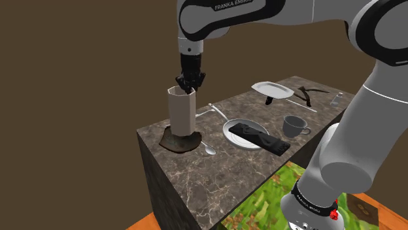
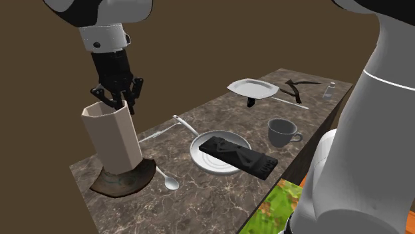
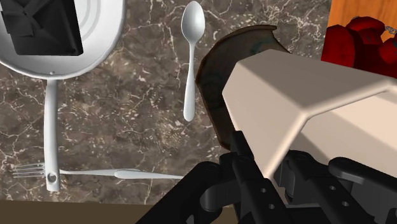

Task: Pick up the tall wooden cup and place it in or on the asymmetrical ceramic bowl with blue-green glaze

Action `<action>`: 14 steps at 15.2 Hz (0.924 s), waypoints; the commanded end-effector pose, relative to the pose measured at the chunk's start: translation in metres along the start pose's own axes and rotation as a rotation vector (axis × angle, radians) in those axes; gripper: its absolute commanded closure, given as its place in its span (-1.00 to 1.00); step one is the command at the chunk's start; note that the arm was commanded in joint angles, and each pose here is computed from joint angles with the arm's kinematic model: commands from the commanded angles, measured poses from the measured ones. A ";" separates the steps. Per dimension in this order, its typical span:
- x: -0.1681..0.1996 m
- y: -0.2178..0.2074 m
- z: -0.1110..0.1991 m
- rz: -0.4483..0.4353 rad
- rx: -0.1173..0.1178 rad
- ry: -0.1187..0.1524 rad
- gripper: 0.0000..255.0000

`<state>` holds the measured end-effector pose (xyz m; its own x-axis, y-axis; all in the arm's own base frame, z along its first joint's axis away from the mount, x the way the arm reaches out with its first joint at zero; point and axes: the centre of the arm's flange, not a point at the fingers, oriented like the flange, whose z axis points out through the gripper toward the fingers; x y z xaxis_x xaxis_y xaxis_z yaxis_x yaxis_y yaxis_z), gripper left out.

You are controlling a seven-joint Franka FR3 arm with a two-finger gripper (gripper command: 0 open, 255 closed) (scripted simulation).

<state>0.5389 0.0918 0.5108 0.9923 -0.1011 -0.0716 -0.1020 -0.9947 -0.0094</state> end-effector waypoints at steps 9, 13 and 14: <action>0.003 -0.001 0.040 0.000 0.000 0.002 1.00; 0.003 -0.001 0.040 0.000 0.000 0.002 1.00; 0.003 -0.001 0.040 0.000 0.000 0.002 1.00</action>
<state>0.5390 0.0929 0.4705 0.9923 -0.1010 -0.0710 -0.1020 -0.9947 -0.0095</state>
